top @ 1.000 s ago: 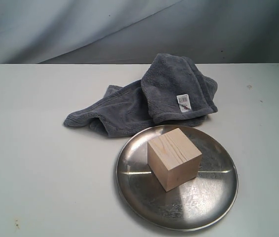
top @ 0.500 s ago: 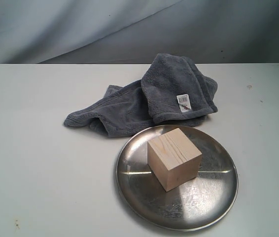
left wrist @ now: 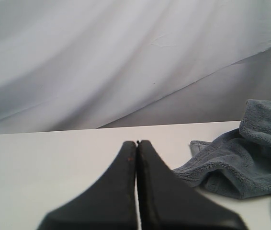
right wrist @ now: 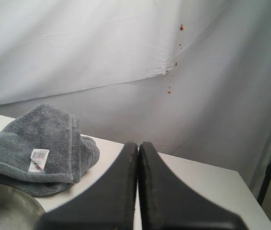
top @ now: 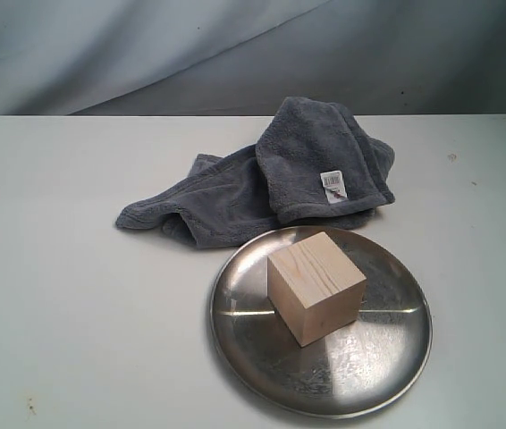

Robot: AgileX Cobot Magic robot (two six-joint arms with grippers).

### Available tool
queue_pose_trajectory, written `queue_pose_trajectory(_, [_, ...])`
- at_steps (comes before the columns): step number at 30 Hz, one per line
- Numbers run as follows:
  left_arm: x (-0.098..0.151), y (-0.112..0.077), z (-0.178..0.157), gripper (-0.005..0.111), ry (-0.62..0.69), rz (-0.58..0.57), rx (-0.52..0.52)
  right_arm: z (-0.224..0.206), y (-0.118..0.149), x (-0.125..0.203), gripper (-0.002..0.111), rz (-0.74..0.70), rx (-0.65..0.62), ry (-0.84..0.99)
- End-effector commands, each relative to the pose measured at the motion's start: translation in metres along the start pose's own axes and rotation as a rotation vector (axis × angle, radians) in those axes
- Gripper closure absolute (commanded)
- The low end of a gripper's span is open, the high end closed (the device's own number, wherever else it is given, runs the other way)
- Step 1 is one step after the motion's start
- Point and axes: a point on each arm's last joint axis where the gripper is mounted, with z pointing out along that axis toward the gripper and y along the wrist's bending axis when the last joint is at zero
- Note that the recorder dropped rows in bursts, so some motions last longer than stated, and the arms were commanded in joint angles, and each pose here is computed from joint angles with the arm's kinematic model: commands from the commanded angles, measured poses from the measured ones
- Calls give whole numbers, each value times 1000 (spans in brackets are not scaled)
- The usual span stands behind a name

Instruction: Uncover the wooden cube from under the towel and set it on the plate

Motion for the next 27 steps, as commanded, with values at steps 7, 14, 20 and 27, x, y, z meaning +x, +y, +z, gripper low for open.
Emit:
queue_pose_trajectory(7, [0,0,0,107,-11,-5,-3,0,0,1,108,3,-2,-2])
queue_pose_trajectory(14, [0,0,0,107,-11,-5,-3,0,0,1,108,22,-3,-2])
queue_pose_trajectory(20, [0,0,0,107,-11,-5,-3,0,0,1,108,22,-3,-2])
queue_pose_trajectory(27, [0,0,0,107,-11,-5,-3,0,0,1,108,22,-3,-2])
